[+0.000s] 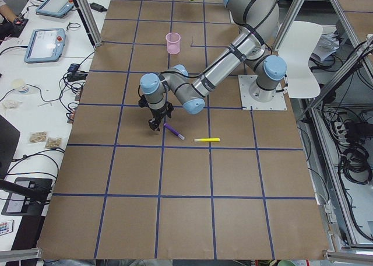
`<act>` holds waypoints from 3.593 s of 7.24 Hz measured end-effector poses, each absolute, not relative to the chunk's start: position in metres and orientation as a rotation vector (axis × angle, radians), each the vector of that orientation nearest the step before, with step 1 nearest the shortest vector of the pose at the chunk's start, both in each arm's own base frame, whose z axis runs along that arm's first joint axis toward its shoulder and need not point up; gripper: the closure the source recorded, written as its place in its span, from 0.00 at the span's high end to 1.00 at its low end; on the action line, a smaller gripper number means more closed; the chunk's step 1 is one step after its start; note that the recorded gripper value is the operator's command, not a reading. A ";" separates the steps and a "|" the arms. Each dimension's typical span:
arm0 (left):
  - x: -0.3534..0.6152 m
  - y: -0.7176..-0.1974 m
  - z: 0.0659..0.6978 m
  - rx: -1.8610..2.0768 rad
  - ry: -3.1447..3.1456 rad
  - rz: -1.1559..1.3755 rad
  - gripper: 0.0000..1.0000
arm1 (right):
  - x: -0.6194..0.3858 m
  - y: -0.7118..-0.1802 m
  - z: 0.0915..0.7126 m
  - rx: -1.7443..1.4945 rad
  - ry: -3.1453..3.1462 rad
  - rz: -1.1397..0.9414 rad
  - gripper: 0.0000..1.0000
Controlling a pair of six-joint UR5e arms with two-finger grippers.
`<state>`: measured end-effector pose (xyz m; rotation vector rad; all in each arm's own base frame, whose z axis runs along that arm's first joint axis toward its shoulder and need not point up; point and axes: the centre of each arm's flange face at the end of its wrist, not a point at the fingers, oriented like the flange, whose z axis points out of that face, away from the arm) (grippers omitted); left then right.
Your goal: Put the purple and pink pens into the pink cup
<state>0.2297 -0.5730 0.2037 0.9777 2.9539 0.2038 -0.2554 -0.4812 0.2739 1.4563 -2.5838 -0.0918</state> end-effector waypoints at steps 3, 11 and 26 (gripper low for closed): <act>0.228 -0.575 0.204 0.970 2.952 0.200 1.00 | -0.119 -0.555 0.330 1.437 -2.616 -0.113 0.00; 0.225 -0.574 0.176 0.983 2.976 0.272 0.80 | 0.250 -0.562 0.374 1.566 -2.249 -0.370 0.00; 0.200 -0.587 0.239 1.013 2.913 0.127 0.00 | 0.449 -0.485 0.290 1.692 -1.893 -0.538 1.00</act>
